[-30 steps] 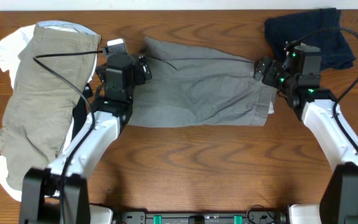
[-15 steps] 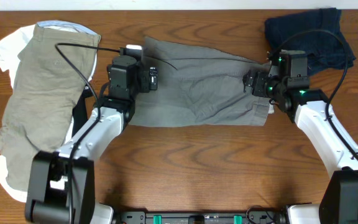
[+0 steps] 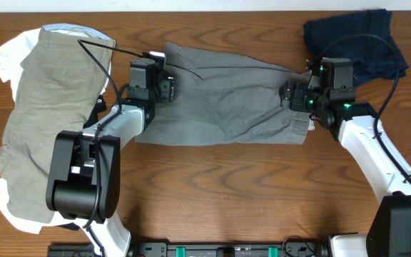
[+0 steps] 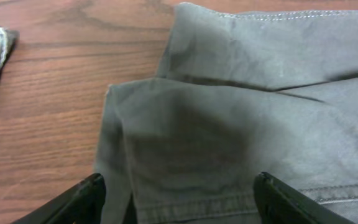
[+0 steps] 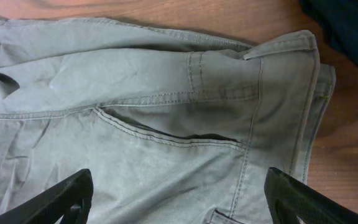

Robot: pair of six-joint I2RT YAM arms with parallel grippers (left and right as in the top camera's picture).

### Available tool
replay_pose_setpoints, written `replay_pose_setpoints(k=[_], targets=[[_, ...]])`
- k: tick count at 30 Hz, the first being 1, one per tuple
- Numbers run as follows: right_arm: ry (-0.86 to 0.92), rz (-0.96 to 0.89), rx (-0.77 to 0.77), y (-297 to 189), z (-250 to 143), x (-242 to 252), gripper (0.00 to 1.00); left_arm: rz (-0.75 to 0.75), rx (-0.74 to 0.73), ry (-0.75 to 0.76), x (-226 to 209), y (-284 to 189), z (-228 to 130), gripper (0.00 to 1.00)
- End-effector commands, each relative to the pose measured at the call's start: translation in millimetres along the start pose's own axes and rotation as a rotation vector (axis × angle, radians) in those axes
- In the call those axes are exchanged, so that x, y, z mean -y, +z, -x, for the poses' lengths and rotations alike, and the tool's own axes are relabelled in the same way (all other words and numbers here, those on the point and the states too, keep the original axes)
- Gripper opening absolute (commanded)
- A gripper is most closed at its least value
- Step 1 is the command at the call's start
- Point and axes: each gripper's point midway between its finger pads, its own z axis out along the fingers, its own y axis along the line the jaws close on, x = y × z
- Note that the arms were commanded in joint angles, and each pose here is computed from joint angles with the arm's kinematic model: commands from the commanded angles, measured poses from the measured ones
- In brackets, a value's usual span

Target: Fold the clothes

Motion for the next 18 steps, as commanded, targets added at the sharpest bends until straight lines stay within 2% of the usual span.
replay_pose_setpoints(k=[1,7,14,18], targets=[[-0.024,0.003,0.003,0,2,-4,0.86,-0.021,-0.024,-0.013,3,3,-2,0.73],[-0.024,0.004,0.003,0,2,-4,0.86,-0.018,-0.128,-0.059,3,3,-29,0.70],[-0.022,0.000,-0.009,0,-1,-3,0.86,0.008,-0.122,-0.098,-11,6,-29,0.70],[-0.022,0.000,-0.009,0,-1,-3,0.86,0.014,-0.153,-0.107,-16,14,-41,0.70]])
